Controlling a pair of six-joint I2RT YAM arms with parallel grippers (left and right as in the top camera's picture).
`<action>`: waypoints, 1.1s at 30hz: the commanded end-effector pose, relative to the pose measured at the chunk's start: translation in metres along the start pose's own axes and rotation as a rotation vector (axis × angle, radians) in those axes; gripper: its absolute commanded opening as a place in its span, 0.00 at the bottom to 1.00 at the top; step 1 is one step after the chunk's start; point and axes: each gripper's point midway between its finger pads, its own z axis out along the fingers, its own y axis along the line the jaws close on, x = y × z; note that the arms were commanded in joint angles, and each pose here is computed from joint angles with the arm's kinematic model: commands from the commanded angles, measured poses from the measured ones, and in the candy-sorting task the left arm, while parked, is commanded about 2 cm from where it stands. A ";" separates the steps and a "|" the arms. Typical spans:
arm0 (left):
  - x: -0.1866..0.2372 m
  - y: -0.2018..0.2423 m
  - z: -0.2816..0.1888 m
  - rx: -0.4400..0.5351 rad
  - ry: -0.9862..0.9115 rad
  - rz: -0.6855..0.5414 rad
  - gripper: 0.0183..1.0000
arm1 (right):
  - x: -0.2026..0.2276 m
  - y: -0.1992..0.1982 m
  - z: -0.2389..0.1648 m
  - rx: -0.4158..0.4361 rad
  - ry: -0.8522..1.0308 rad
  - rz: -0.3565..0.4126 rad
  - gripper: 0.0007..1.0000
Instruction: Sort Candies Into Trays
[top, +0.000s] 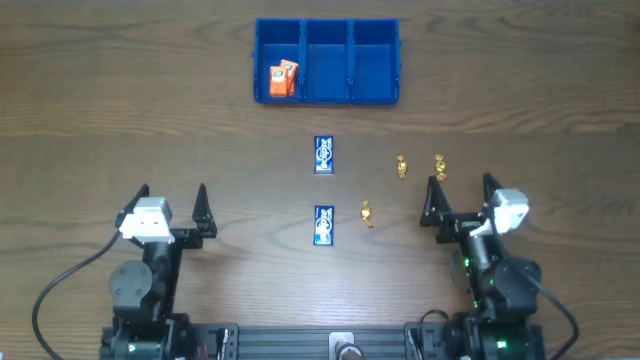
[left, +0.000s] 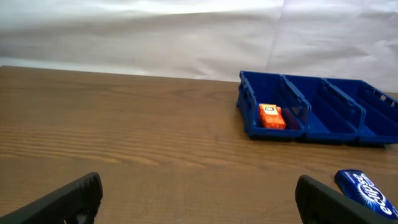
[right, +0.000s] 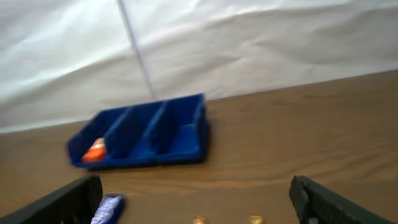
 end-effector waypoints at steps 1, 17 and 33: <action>0.016 0.001 0.000 0.002 0.052 0.003 1.00 | -0.044 0.048 0.003 -0.183 0.094 0.035 1.00; 0.016 0.001 0.000 0.002 0.052 0.003 1.00 | 0.072 0.155 0.043 -0.259 0.920 0.034 1.00; 0.016 0.001 0.000 0.002 0.052 0.003 1.00 | 0.201 0.167 0.030 0.063 1.259 -0.082 1.00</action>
